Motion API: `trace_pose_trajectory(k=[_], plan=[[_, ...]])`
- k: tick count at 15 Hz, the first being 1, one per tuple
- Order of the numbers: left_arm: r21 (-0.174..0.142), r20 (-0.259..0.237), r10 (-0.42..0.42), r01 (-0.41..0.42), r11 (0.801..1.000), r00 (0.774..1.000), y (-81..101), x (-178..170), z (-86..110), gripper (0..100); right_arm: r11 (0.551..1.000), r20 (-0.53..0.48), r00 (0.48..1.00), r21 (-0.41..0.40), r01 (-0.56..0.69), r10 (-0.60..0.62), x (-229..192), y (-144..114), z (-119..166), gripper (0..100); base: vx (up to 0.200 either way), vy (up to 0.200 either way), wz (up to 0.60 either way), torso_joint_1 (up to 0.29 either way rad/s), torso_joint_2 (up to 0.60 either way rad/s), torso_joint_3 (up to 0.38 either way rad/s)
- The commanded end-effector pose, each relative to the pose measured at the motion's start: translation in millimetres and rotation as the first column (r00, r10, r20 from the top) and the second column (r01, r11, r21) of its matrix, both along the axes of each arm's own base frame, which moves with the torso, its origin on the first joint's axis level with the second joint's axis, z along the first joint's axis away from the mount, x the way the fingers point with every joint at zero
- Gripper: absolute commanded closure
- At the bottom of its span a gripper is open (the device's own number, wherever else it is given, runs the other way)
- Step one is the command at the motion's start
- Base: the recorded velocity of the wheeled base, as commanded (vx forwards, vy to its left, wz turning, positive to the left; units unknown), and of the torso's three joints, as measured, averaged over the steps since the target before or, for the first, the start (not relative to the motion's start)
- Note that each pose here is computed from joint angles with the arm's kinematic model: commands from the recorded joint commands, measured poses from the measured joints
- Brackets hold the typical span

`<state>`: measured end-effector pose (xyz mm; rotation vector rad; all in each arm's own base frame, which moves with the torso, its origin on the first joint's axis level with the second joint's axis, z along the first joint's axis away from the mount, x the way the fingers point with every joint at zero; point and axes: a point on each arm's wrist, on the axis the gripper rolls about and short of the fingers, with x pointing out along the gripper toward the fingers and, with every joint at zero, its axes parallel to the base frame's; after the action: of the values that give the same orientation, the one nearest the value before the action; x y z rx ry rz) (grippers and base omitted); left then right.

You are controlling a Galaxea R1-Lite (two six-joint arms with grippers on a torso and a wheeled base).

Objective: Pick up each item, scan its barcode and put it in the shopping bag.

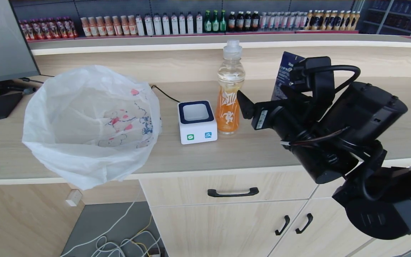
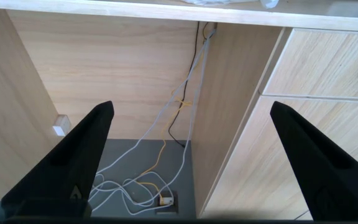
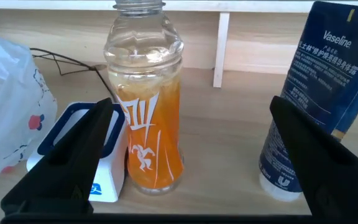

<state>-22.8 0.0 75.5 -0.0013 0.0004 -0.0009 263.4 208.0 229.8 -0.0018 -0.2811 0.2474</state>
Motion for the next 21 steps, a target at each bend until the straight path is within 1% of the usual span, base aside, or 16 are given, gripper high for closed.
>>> trace_pose_trajectory(k=[1, 2, 5, 9, 11, 12, 16, 18, 21], plan=[[0.0, 0.0, 0.001, -0.001, 1.0, 1.0, 0.0, 0.0, 0.0, 0, 0.999, -0.014, 0.999, 0.0, -0.039, 0.039, -2.6, 11.8, -6.6, 0, 0.0, 0.0, 0.0, 0.0, 0.0, 0.0], [0.0, 0.0, -0.001, 0.001, 1.0, 1.0, 0.0, 0.0, 0.0, 0, 0.997, -0.023, 0.997, 0.023, -0.073, 0.074, -5.9, 20.2, -11.5, 0, 0.0, 0.0, 0.0, 0.0, 0.0, 0.0], [0.0, 0.0, -0.001, 0.001, 1.0, 1.0, 0.0, 0.0, 0.0, 0, 0.997, -0.025, 0.997, 0.026, -0.079, 0.08, -0.7, 26.7, -17.2, 0, 0.0, 0.0, 0.0, 0.0, 0.0, 0.0], [0.0, 0.0, 0.001, -0.001, 1.0, 1.0, 0.0, 0.0, 0.0, 0, 0.997, -0.032, 0.997, 0.018, -0.071, 0.071, 12.0, 36.1, -25.5, 0, 0.0, 0.0, 0.0, 0.0, 0.0, 0.0], [0.0, 0.0, -0.001, 0.001, 1.0, 1.0, 0.0, 0.0, 0.0, 0, 0.998, -0.035, 0.997, 0.012, -0.065, 0.066, 14.7, 37.0, -27.9, 0, 0.0, 0.0, 0.0, 0.0, 0.0, 0.0], [0.0, 0.0, 0.001, -0.001, 1.0, 1.0, 0.0, 0.0, 0.0, 0, 0.998, -0.033, 0.998, 0.013, -0.054, 0.055, 22.4, 37.2, -30.3, 0, 0.0, 0.0, 0.0, 0.0, 0.0, 0.0], [0.0, 0.0, -0.001, 0.001, 1.0, 1.0, 0.0, 0.0, 0.0, 0, 0.999, -0.01, 0.999, 0.03, -0.035, 0.035, 41.4, 44.5, -30.6, 0, 0.0, 0.0, 0.0, 0.0, 0.0, 0.0], [0.0, 0.0, -0.001, 0.001, 1.0, 1.0, 0.0, 0.0, 0.0, 0, 0.999, -0.005, 1.0, 0.016, -0.029, 0.029, 45.7, 45.9, -32.3, 0, 0.0, 0.0, 0.0, 0.0, 0.0, 0.0], [0.0, 0.0, 0.001, -0.001, 1.0, 1.0, 0.0, 0.0, 0.0, 0, 0.999, 0.009, 1.0, 0.025, -0.029, 0.029, 52.7, 51.9, -32.3, 0, 0.0, 0.0, 0.0, 0.0, 0.0, 0.0]])
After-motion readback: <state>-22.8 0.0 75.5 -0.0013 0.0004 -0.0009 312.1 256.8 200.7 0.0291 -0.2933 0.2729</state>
